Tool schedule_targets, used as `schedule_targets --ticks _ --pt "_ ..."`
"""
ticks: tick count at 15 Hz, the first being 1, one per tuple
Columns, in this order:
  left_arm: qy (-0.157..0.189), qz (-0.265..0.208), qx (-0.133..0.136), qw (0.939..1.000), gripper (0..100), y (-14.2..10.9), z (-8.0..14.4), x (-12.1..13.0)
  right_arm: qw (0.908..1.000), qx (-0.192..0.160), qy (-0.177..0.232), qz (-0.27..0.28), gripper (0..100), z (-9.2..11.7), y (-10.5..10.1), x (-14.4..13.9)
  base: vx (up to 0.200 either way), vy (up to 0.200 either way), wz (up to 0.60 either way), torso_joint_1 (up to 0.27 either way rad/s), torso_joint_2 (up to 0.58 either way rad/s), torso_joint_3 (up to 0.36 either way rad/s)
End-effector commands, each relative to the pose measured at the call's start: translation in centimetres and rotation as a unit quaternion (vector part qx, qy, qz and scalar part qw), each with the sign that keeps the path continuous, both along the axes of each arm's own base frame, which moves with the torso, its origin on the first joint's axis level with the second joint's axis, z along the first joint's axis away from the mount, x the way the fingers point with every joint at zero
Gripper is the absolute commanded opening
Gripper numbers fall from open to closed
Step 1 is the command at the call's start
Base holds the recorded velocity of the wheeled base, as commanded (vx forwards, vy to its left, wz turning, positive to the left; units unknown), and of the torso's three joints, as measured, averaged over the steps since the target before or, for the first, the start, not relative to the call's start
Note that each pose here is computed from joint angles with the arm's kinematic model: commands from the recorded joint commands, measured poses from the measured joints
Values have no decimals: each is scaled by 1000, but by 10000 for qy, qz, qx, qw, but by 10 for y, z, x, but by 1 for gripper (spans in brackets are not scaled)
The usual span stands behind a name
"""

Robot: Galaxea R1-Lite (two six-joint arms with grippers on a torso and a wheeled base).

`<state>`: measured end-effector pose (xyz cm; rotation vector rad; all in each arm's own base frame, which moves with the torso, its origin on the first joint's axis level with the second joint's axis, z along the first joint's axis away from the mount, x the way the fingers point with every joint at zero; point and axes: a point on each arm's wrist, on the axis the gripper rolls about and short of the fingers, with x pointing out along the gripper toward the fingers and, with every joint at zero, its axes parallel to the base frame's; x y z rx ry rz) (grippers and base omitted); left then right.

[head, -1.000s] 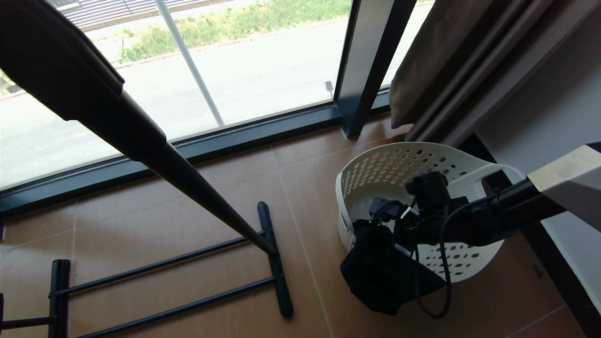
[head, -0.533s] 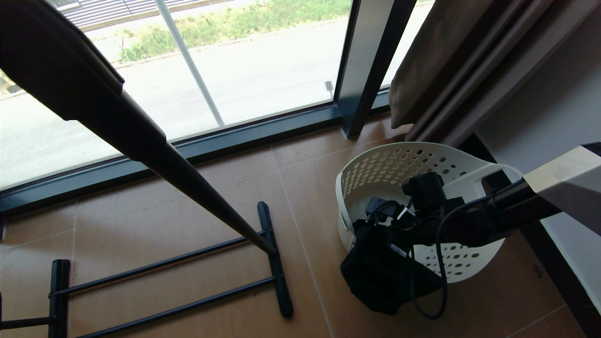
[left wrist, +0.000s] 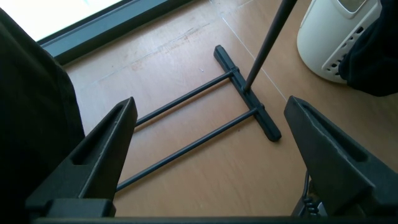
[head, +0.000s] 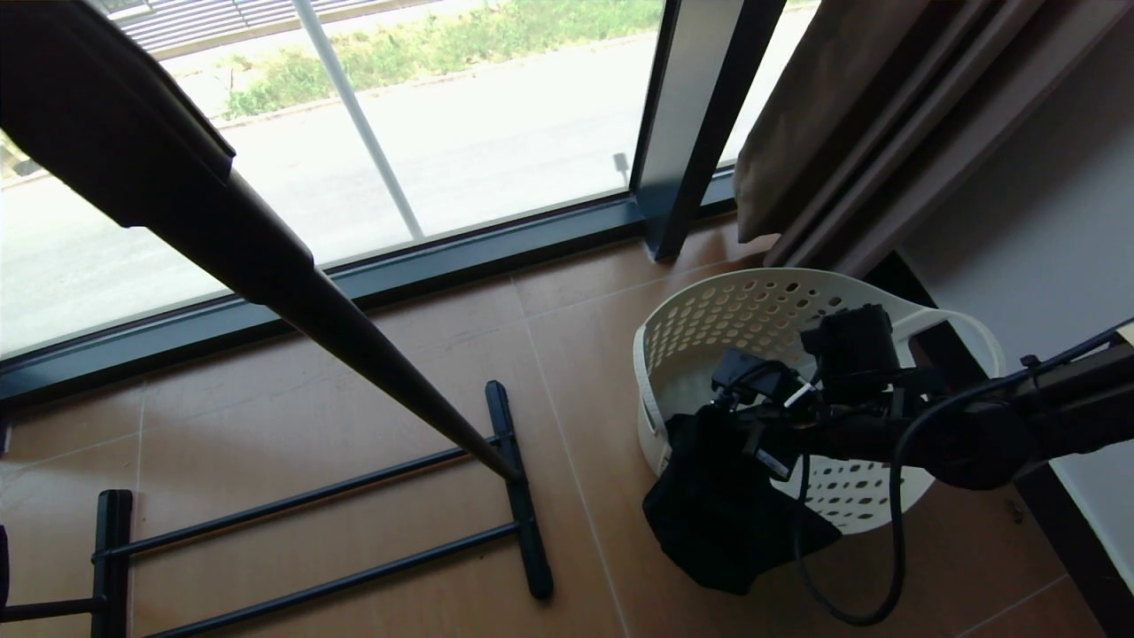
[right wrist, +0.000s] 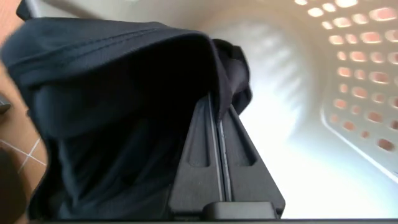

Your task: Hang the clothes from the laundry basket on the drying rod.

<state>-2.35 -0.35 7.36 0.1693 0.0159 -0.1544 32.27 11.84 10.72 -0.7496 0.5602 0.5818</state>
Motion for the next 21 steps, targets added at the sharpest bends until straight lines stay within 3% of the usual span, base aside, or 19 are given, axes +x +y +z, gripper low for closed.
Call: schedule_targets --ticks 1,2,4,7,9,12,16,21 --pt "8 2 -1 10000 100 0 0 0 9988 109 -481 -7 0 37 -7 -32 0 0 0 0 0 0" --pt "7 2 7 10000 100 0 0 0 9984 99 -558 -41 0 42 -9 -40 0 0 0 0 0 0" --pt "-12 -15 75 10000 100 0 0 0 9945 208 -1025 -76 0 71 -21 -82 0 0 0 0 0 0" --pt "-3 2 22 10000 100 0 0 0 9796 643 -1901 139 0 112 -35 -151 0 0 0 0 0 0" --pt "-5 2 30 10000 100 0 0 0 9672 951 -2340 274 0 125 -48 -188 0 0 0 0 0 0" --pt "-3 2 22 10000 100 0 0 0 9542 1447 -2612 181 0 126 -66 -223 0 0 0 0 0 0" --pt "5 -105 12 9999 100 0 0 0 9477 2061 -2418 298 0 129 -66 -229 0 0 0 0 0 0" --pt "-2 -136 11 9999 100 0 0 0 9501 2047 -2334 297 0 125 -64 -226 0 0 0 3 4 156"
